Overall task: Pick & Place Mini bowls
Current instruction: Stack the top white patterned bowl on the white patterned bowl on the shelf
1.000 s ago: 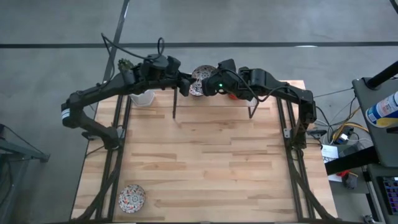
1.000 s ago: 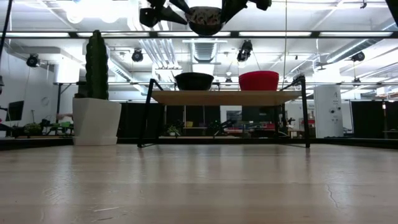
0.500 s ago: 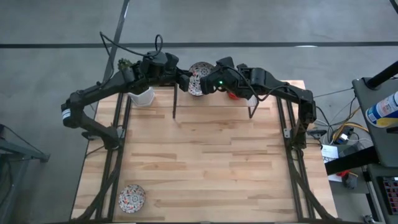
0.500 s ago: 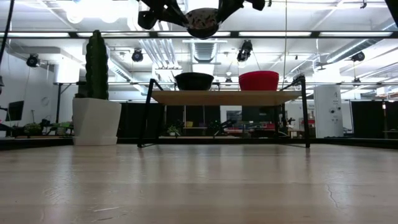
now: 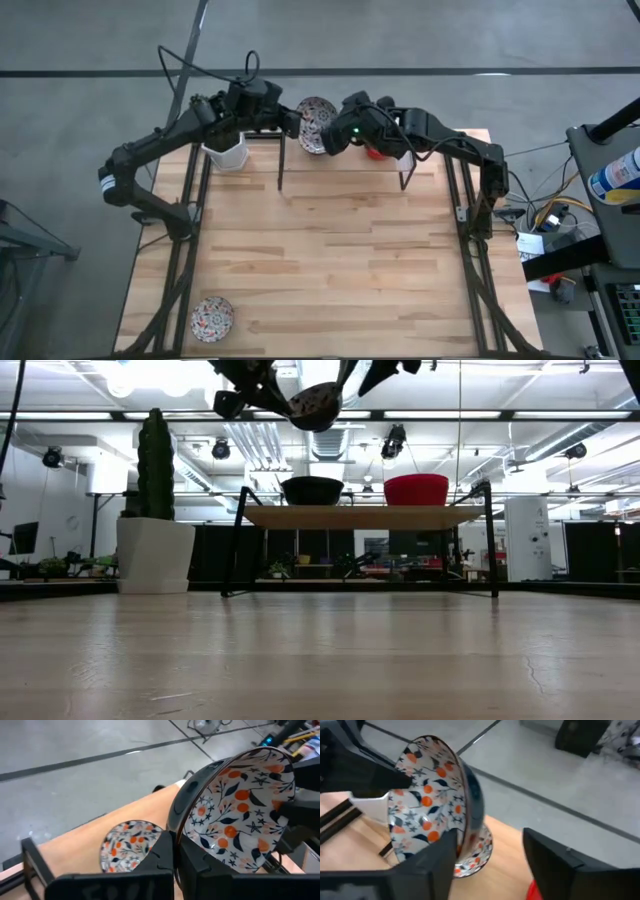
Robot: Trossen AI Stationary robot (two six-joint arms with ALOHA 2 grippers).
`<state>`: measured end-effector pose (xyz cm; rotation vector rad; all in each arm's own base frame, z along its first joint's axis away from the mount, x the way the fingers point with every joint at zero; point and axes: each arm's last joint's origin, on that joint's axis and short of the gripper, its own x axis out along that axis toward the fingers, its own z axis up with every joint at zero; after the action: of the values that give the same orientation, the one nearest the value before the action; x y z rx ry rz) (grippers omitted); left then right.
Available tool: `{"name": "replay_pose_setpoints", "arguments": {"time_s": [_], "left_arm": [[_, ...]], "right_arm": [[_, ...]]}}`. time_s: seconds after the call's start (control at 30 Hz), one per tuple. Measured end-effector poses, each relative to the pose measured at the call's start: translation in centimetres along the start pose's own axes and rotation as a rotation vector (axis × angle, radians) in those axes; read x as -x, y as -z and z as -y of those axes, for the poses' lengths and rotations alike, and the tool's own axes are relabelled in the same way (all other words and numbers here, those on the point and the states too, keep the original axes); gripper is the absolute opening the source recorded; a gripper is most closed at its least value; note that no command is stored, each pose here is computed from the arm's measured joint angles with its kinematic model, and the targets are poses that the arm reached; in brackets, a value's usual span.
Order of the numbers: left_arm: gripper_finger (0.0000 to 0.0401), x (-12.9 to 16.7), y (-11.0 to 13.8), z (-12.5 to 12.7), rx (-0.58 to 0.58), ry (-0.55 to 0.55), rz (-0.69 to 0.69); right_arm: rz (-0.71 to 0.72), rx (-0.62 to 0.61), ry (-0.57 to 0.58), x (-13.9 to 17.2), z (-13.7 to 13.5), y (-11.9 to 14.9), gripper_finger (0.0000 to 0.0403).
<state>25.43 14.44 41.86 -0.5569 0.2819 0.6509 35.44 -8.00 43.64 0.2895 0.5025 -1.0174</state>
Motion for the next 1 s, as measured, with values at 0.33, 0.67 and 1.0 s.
{"name": "replay_pose_setpoints", "arguments": {"time_s": [0.33,0.67,1.0], "left_arm": [[0.0001,-0.6,-0.4,-2.6,0.117,-0.102,-0.041],[0.0000,-5.1,0.8,-4.9,0.281,-0.043,-0.267],[0.0000,-8.4,0.9,-5.8,0.342,-0.113,-0.462]], "right_arm": [[0.010,0.130,0.037,0.3,0.7,-0.2,0.0325],[-0.035,0.187,0.083,0.5,1.2,0.3,0.0338],[-0.043,0.195,0.083,0.5,1.2,0.5,0.0336]]}}
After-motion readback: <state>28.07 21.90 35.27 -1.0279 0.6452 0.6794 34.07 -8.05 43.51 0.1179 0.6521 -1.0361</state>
